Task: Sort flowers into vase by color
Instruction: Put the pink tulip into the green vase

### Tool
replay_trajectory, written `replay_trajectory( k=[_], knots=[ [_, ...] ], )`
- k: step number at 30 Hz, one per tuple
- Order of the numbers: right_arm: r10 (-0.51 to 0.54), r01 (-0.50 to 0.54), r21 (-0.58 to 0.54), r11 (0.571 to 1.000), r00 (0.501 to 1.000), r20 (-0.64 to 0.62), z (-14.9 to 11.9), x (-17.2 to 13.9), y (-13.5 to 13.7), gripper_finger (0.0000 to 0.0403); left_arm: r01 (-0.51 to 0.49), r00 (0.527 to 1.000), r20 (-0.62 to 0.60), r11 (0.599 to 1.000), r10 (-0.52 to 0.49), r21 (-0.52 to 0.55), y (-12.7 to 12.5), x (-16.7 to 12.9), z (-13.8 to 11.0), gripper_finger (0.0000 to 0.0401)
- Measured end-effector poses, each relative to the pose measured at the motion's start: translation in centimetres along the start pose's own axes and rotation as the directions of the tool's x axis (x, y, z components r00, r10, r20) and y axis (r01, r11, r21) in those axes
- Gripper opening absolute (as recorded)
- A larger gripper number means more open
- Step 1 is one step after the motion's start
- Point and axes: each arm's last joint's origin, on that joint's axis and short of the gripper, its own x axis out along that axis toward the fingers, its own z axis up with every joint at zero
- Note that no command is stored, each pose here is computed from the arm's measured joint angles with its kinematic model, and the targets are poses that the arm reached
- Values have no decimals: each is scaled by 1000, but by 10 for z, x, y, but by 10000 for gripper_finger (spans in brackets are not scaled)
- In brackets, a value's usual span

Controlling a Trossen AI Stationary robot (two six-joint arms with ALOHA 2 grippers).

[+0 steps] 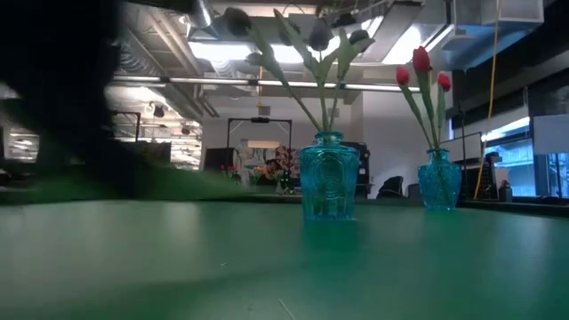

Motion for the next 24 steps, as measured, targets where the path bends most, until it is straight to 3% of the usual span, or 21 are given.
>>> replay_trajectory(
  k=[7,12,17,24],
  knots=[
    [40,-33,-100,994,997,64,6,0,4,193,148,970,176,981,-168,123,1,31,65,15],
    [8,-2,-110,994,998,56,6,7,6,193,182,943,254,972,-216,149,17,53,99,15],
    [-29,29,-133,991,1000,3,3,28,12,193,230,921,291,965,-258,130,26,67,109,33],
    [-94,75,-195,978,991,-91,-4,64,20,193,241,912,310,962,-269,124,25,67,108,108]
  ],
)
